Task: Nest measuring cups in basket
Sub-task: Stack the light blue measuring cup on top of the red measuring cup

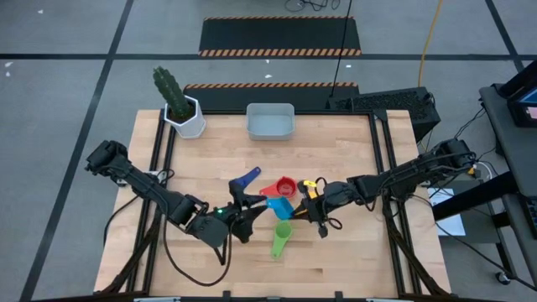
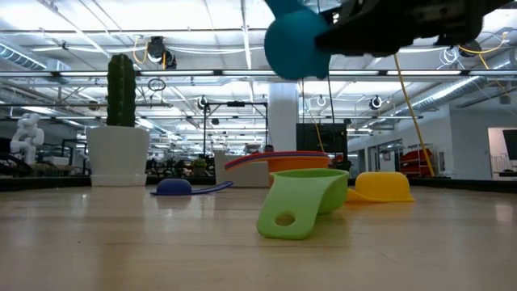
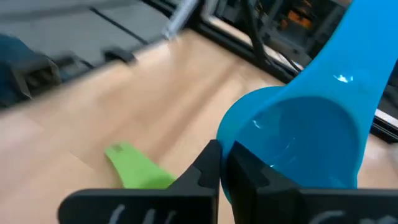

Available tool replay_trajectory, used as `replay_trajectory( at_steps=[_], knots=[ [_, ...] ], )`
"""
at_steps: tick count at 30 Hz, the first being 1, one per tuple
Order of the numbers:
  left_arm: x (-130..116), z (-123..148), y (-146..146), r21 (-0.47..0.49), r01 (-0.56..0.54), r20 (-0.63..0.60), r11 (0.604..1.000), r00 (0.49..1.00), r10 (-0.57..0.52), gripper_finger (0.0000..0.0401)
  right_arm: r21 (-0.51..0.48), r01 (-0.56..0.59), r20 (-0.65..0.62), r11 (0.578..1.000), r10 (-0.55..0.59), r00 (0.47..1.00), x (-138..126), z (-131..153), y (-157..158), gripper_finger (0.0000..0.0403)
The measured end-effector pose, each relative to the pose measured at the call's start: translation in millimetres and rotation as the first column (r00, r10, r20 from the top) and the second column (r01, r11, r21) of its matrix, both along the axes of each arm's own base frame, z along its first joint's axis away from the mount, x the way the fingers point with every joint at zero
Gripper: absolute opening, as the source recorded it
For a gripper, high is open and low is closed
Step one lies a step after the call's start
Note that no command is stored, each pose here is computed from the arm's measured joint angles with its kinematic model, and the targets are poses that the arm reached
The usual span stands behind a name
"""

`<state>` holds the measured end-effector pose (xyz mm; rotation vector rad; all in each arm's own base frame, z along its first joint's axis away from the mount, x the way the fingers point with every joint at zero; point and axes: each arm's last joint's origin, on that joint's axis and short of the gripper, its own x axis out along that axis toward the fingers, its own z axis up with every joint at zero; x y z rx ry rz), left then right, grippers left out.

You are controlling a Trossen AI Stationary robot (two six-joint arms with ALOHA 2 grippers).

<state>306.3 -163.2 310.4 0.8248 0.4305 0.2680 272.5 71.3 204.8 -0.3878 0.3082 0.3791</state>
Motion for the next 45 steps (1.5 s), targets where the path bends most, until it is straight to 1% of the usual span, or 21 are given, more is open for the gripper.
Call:
replay_trajectory(
  at_steps=[3, 7, 9, 12, 15, 17, 22, 25, 27, 29, 34, 40, 43, 45],
  knots=[
    [-3, -3, -1, -0.046, -0.032, 0.002, 0.998, 0.999, 0.032, 0.0164, -0.079, 0.052, -0.032, 0.996, -0.054, 0.998, -1, -5, -5, 0.0002],
    [-9, -9, 0, -0.077, -0.101, -0.017, 0.992, 0.995, 0.1, 0.0173, -0.149, 0.063, -0.069, 0.987, -0.074, 0.995, -1, -10, -15, 0.0002],
    [-11, -12, 0, -0.108, -0.127, -0.021, 0.986, 0.992, 0.125, 0.0173, -0.183, 0.078, -0.081, 0.98, -0.094, 0.992, -1, -11, -20, 0.0002],
    [-14, -15, 0, -0.175, -0.157, -0.013, 0.972, 0.987, 0.157, 0.0167, -0.263, 0.117, -0.095, 0.958, -0.146, 0.985, -1, -14, -27, 0.0002],
    [-18, -15, -1, -0.245, -0.179, 0.003, 0.953, 0.983, 0.185, 0.0159, -0.333, 0.091, -0.102, 0.938, -0.132, 0.986, -2, -16, -31, 0.0002],
    [-19, -16, -2, -0.283, -0.19, 0.008, 0.94, 0.98, 0.201, 0.0153, -0.361, 0.079, -0.107, 0.929, -0.126, 0.986, -2, -17, -34, 0.0002],
    [-26, -11, -2, -0.395, -0.193, 0.026, 0.898, 0.975, 0.22, 0.0141, -0.377, 0.093, -0.117, 0.922, -0.147, 0.982, -2, -18, -42, 0.0002],
    [-31, -11, -3, -0.432, -0.192, 0.01, 0.881, 0.976, 0.218, 0.0134, -0.394, 0.08, -0.166, 0.916, -0.156, 0.974, -1, -16, -44, 0.0002],
    [-32, -9, -2, -0.455, -0.196, 0.018, 0.869, 0.973, 0.229, 0.013, -0.422, 0.097, -0.195, 0.902, -0.194, 0.961, 1, -10, -45, 0.0002],
    [-34, -9, -2, -0.452, -0.195, 0.011, 0.87, 0.974, 0.225, 0.0127, -0.434, 0.116, -0.212, 0.893, -0.227, 0.951, 3, -4, -45, 0.0002],
    [-34, -7, -1, -0.463, -0.19, 0.01, 0.865, 0.975, 0.22, 0.0127, -0.425, 0.117, -0.224, 0.897, -0.23, 0.947, 3, -4, -45, 0.0002],
    [-34, -8, -1, -0.463, -0.191, 0.01, 0.866, 0.975, 0.221, 0.0127, -0.433, 0.093, -0.251, 0.896, -0.219, 0.943, 10, -16, -44, 0.0002],
    [-34, -7, -1, -0.462, -0.189, 0.011, 0.867, 0.976, 0.219, 0.0127, -0.419, 0.046, -0.293, 0.907, -0.183, 0.938, 13, -26, -46, 0.0002],
    [-34, -8, -1, -0.461, -0.189, 0.01, 0.867, 0.976, 0.218, 0.0127, -0.423, 0.049, -0.304, 0.905, -0.193, 0.933, 14, -29, -49, 0.0002]
  ],
)
